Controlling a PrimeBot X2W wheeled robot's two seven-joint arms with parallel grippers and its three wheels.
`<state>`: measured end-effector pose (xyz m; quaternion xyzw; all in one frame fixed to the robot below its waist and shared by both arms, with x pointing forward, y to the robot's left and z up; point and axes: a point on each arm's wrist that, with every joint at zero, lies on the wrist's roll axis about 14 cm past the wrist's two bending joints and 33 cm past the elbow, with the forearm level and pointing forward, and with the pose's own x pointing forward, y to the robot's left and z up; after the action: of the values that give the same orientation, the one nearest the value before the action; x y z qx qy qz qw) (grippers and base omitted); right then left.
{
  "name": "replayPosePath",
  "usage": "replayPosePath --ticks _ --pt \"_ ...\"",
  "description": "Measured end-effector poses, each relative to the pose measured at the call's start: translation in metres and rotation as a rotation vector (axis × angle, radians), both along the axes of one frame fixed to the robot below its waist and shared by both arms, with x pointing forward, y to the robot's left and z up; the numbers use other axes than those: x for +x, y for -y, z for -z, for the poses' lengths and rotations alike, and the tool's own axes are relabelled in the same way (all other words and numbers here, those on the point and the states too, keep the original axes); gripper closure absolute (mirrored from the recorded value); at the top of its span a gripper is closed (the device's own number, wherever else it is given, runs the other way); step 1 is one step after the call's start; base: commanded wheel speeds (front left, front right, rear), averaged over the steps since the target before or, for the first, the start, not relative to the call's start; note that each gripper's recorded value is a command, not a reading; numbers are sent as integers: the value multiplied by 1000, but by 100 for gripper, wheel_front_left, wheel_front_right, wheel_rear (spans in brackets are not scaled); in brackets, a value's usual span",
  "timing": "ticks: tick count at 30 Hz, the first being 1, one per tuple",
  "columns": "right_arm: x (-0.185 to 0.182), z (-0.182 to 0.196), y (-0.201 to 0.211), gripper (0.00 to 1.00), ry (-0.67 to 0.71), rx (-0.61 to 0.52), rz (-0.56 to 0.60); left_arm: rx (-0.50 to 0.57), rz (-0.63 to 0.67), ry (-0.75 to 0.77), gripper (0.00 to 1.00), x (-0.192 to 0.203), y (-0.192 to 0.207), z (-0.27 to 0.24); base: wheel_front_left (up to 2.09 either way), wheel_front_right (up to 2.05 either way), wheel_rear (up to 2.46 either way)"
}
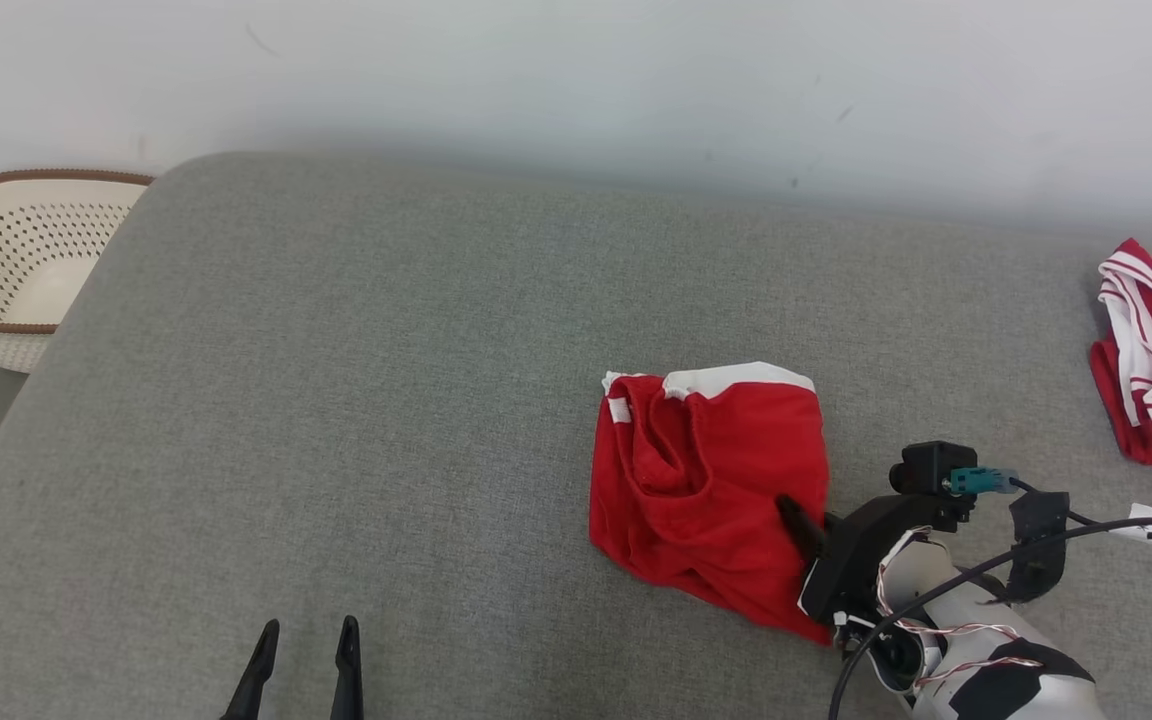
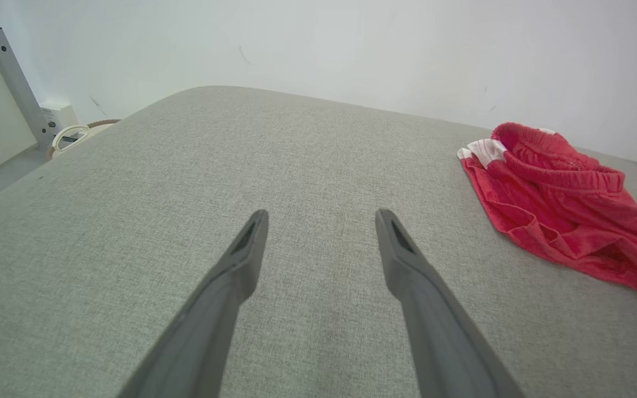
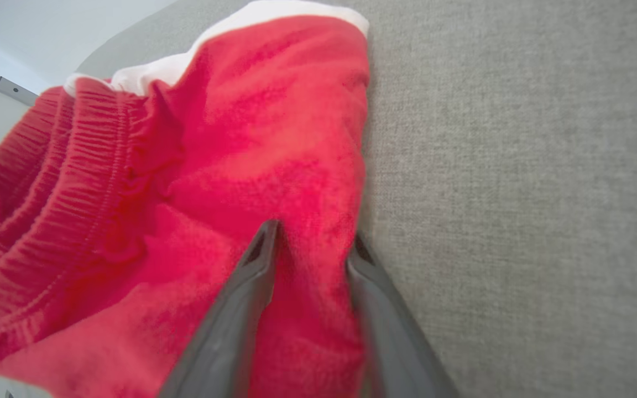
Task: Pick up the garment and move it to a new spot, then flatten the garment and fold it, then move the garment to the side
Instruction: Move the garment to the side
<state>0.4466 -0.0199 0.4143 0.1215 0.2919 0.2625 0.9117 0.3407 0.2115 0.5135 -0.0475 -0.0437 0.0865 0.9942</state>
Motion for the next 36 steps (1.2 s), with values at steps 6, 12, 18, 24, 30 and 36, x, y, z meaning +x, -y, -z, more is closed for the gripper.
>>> replayPosePath --ticks 6,12,18,24,30,36 --pt "3 -6 2 100 35 13 4 -1 3 -3 0 3 0 1 0 0 0" --pt "14 -24 19 100 115 -6 19 2 15 4 0 7 3 -1 0 0 0" --pt "37 -54 51 100 232 -85 37 5 50 9 0 15 12 -1 0 0 0" --pt "66 -84 93 100 328 -211 52 12 102 26 0 32 26 -6 0 0 0" --pt "84 -90 141 100 348 -326 94 29 146 25 0 49 37 -3 0 0 0" --pt "96 -90 184 100 336 -397 156 52 193 23 0 68 47 0 0 0 0"
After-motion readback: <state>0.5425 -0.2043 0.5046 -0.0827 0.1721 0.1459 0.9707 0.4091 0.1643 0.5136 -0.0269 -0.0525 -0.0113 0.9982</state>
